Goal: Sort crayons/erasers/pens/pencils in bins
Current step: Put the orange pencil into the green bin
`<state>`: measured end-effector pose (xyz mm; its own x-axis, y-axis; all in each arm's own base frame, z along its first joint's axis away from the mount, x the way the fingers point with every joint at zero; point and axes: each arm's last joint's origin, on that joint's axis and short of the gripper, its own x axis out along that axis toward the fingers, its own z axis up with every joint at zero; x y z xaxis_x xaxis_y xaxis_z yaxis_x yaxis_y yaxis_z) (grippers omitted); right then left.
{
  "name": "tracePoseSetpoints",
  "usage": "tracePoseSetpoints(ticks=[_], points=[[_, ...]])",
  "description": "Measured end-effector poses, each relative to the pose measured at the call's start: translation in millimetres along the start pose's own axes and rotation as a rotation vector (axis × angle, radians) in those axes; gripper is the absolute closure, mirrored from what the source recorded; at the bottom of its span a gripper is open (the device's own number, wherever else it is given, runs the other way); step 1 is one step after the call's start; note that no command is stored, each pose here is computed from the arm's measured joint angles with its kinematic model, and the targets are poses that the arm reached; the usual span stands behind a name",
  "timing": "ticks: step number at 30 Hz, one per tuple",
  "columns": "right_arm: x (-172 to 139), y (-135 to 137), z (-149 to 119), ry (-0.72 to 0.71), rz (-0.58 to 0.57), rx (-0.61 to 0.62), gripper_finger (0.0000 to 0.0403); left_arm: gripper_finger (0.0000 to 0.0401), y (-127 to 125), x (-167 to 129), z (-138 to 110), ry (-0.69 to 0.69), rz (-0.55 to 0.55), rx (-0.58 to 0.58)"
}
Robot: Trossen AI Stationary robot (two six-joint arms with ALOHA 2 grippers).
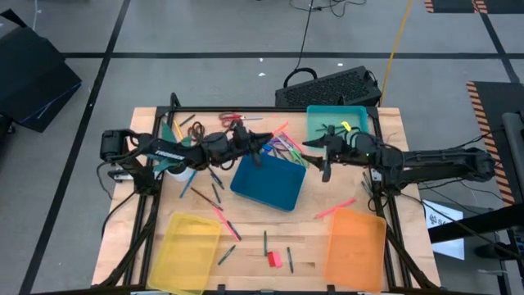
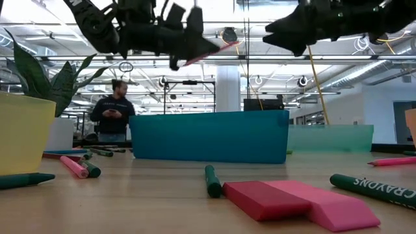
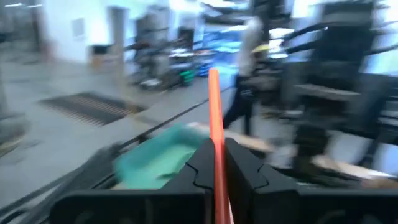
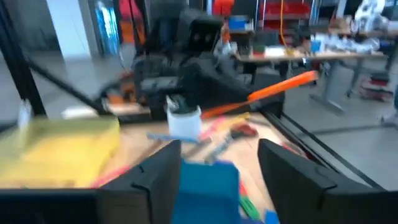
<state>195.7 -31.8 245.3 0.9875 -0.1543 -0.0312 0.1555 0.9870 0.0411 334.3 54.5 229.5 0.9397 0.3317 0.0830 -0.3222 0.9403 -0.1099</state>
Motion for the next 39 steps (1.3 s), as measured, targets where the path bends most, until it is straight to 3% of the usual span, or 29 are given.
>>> tracePoseSetpoints(ticks=[7,15,23,30,39], points=[[21.7,1.3,-3.2,-0.172,0.069,0.124,0.0131,0.0370,-28.6,-1.2,19.7,-0.150,-0.213,0.054],[38.1,12.4,6.9,-0.380,0.282,0.160,0.0133,0.0382,-53.6,5.9,38.8,-0.178,-0.275,0.121],[58.2,24.5,27.5,-0.433,0.313,0.079,0.0141,0.0364,-57.8,7.0,44.1,-0.196,-0.282,0.131],[58.6,25.0,29.5,-0.446,0.298,0.042,0.0211,0.0381,-63.3,5.0,43.8,-0.199,-0.297,0.137],[58.8,24.6,29.4,-0.447,0.276,0.032,0.0378,0.0369,-65.1,4.3,44.3,-0.206,-0.298,0.131]])
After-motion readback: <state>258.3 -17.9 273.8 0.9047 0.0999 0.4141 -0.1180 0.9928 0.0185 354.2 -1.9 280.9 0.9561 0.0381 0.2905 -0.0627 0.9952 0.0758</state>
